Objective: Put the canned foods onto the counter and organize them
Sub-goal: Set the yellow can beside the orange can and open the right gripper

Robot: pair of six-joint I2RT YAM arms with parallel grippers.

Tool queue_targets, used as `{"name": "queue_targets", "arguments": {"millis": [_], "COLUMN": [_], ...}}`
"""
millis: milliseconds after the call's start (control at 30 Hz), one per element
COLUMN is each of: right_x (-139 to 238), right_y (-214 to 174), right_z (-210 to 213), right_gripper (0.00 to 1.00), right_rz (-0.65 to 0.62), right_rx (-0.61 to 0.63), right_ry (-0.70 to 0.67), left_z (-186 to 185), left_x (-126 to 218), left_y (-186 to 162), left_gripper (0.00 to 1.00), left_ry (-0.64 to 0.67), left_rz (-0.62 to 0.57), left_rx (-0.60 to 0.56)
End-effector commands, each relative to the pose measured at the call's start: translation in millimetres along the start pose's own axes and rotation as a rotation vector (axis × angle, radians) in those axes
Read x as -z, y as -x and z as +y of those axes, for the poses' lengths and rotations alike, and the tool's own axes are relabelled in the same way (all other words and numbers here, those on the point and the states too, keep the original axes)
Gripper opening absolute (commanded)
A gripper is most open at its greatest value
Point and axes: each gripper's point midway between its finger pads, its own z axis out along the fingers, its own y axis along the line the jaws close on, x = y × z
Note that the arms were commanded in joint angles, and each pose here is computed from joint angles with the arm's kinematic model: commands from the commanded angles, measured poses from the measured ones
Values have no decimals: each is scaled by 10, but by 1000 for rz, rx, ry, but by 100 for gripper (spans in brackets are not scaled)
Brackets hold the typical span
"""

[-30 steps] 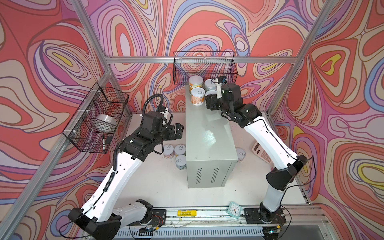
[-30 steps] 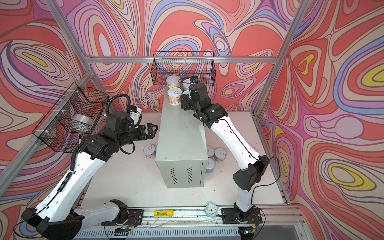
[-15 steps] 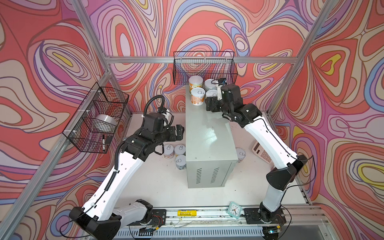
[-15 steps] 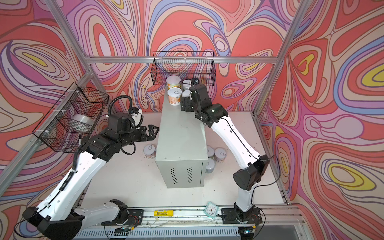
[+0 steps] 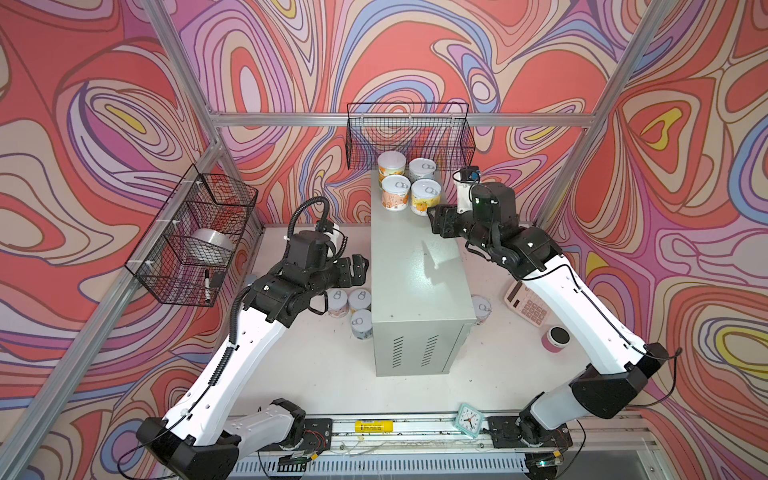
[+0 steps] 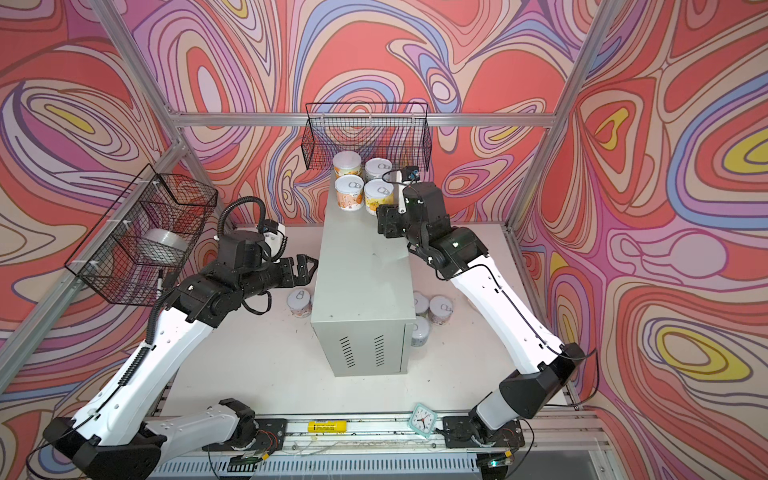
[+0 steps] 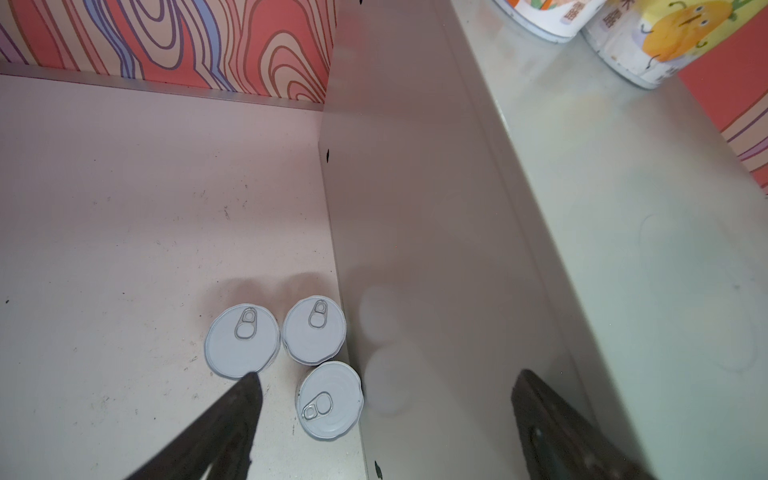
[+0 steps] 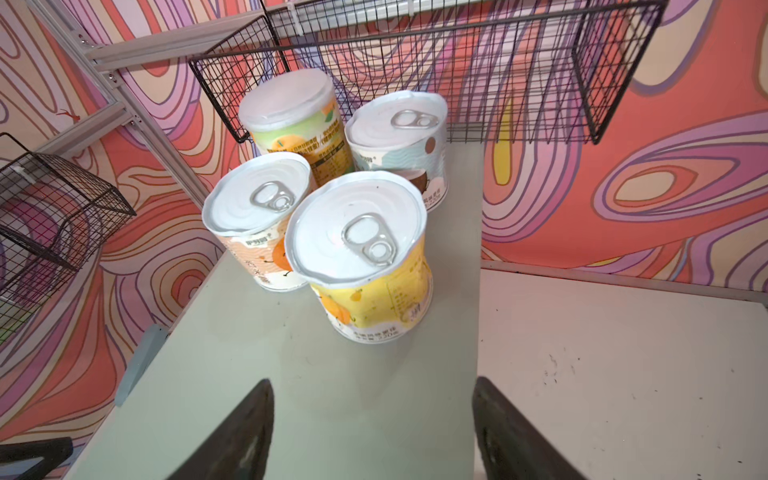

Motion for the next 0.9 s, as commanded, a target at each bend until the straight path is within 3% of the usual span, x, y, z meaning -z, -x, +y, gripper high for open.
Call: {"name": "queue_targets", "arguments": {"millis": [0,867], "right_x": [-89,-593], "right_y": [-30,151], "right_z": [68,-38], "right_gripper": [73,68], "right_rz": [-8,-15], "right_rx": [-33,-24], "right_ry": [44,-48], "left_z": [-6,-5], "left_x": [4,-152], "left_y": [36,41], "left_gripper": [94,93], "left_ry": [-16,4], "left_rz": [-24,15], "left_rx": [17,-29]}}
